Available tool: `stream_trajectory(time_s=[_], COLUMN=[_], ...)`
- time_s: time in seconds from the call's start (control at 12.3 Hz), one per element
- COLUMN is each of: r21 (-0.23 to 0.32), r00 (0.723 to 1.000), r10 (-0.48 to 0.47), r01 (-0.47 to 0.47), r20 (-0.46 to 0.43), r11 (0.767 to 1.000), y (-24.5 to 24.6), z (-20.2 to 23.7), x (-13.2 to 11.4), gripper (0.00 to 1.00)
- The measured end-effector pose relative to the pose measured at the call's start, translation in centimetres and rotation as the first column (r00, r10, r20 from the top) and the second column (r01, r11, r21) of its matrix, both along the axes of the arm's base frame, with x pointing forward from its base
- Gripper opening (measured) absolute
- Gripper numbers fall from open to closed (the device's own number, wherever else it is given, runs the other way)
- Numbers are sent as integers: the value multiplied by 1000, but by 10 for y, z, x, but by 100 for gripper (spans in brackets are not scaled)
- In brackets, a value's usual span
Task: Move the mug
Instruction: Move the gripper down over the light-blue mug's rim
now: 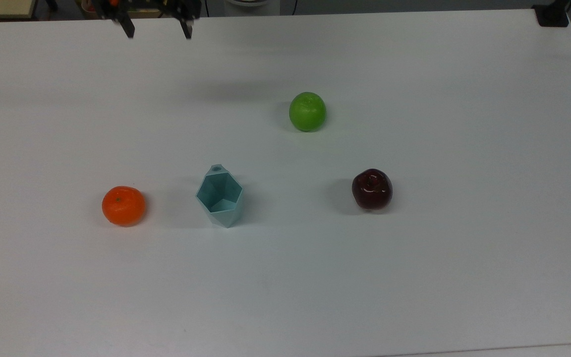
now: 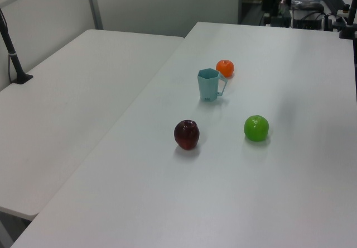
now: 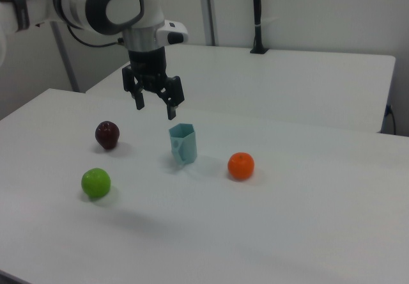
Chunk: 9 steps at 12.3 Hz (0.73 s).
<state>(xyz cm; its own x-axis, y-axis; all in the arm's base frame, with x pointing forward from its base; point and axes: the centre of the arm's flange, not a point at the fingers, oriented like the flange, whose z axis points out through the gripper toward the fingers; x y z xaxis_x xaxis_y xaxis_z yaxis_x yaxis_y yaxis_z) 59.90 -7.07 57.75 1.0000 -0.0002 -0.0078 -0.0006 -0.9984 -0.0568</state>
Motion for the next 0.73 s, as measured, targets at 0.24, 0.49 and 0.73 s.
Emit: stream_trajectory(time_s=[0.24, 0.49, 0.73], r21=[-28, -14, -18], r00=[997, 993, 991], r10=[34, 47, 85], r01=[-32, -46, -83], r20=[74, 107, 104], r11=[999, 999, 996], y=[24, 41, 60], z=[-30, -63, -98], x=[33, 57, 73], gripper=[100, 100, 100])
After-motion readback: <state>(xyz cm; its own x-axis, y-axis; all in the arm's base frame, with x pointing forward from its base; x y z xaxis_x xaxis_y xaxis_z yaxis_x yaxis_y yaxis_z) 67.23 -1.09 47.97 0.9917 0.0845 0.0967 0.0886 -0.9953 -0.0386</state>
